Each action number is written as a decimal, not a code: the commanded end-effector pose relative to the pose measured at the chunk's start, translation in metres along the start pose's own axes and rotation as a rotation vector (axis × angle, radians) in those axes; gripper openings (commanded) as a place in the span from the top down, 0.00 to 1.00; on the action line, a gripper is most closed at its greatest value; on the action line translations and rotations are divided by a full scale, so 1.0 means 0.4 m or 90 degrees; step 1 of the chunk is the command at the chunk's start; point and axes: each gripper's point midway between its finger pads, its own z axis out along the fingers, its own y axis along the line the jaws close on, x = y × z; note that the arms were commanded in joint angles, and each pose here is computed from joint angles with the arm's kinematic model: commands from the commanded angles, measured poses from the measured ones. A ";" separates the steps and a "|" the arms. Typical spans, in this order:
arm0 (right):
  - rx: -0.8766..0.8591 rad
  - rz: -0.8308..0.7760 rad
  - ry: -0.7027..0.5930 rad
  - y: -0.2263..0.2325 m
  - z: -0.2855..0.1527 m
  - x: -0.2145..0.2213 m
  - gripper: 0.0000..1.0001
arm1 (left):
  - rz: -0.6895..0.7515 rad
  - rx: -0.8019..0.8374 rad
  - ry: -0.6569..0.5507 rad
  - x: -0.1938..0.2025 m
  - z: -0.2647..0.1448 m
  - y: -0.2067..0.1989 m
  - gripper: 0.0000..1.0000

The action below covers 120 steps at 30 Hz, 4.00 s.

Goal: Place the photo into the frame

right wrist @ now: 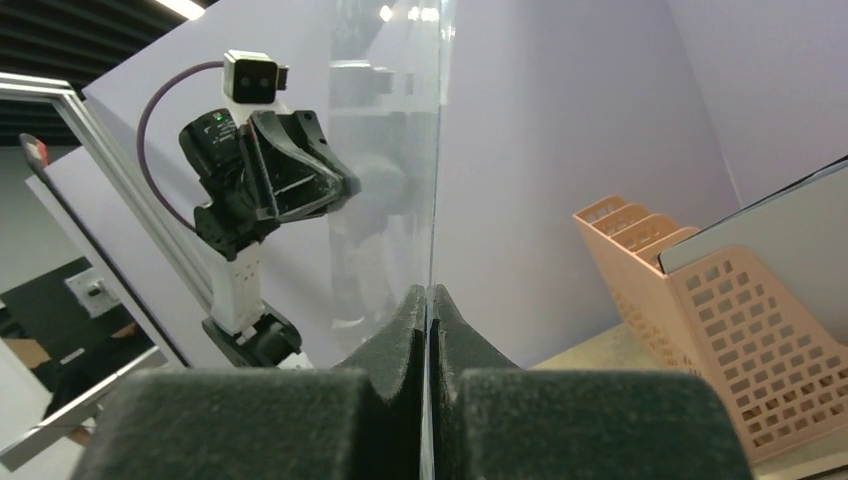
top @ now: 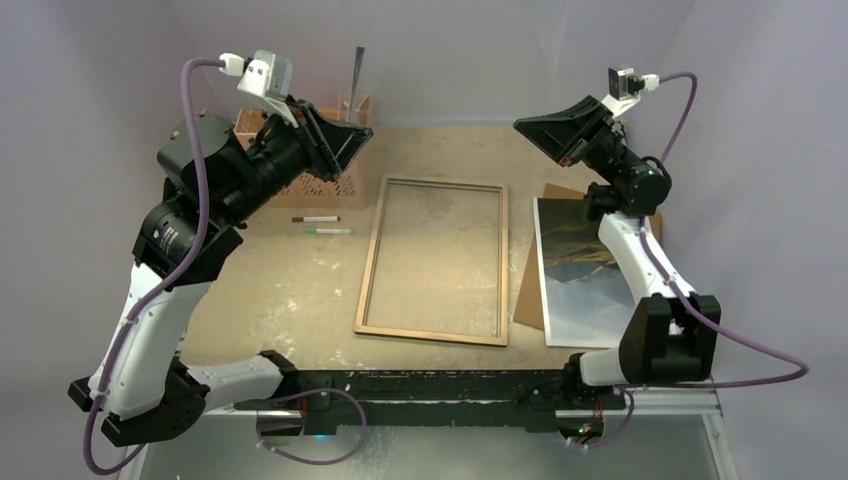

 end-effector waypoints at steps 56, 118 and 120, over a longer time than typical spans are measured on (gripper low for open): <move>0.497 0.340 -0.108 -0.364 -0.362 0.423 1.00 | -0.179 -0.580 0.447 1.153 -0.070 0.617 0.70; 0.491 0.334 -0.103 -0.385 -0.333 0.501 1.00 | -0.256 -0.530 0.426 1.050 -0.053 0.566 0.72; 0.489 0.332 -0.103 -0.385 -0.332 0.502 1.00 | -0.255 -0.531 0.422 1.042 -0.053 0.565 0.70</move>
